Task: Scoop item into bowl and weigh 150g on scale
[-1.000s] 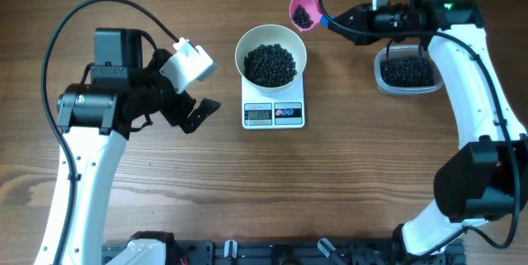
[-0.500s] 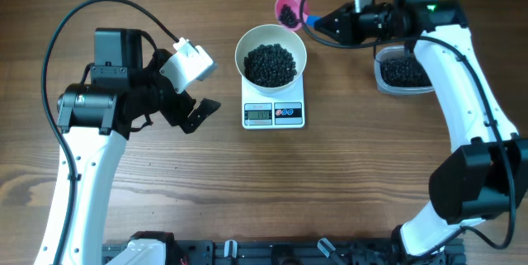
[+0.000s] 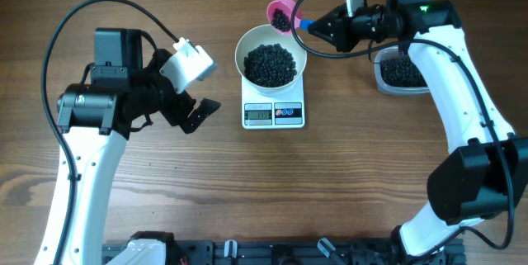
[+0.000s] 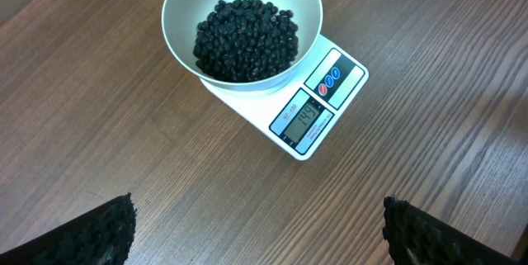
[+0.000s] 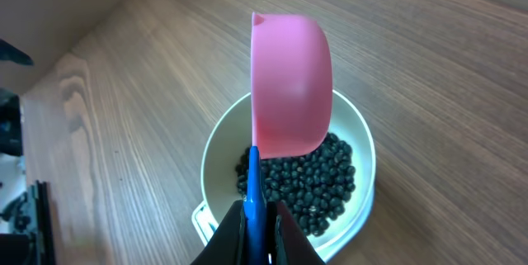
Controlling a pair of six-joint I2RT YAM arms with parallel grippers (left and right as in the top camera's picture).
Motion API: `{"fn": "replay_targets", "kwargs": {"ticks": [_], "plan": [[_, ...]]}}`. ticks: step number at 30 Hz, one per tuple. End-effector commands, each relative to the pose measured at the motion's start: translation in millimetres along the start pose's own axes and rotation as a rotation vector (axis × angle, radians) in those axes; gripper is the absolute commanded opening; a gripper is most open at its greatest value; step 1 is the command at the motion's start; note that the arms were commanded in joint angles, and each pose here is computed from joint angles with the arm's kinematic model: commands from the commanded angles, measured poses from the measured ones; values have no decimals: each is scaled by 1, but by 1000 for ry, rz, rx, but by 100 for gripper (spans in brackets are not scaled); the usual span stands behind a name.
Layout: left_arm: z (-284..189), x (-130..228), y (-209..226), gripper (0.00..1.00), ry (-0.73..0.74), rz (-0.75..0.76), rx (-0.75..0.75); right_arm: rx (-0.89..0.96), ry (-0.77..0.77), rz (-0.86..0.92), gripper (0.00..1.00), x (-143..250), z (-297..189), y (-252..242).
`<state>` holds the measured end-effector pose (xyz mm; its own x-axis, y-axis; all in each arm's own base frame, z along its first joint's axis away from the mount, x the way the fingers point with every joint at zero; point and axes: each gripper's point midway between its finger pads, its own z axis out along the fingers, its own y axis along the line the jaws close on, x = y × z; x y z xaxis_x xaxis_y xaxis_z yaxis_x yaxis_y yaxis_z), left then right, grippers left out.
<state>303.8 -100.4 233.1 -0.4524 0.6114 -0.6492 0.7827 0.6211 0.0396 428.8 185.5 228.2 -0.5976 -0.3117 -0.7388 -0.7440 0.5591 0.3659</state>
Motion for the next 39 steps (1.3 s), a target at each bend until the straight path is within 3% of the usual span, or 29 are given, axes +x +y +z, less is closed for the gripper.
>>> {"fn": "replay_targets", "kwargs": {"ticks": [1, 29, 39], "plan": [[3, 2, -1, 100, 4, -11, 9, 47, -2, -56, 4, -6, -3, -6], [3, 2, -1, 100, 4, -11, 9, 36, 77, -53, 4, 8, 19, 8], [3, 2, -1, 100, 4, -10, 9, 39, 6, -88, 4, -11, 21, 7]]}}
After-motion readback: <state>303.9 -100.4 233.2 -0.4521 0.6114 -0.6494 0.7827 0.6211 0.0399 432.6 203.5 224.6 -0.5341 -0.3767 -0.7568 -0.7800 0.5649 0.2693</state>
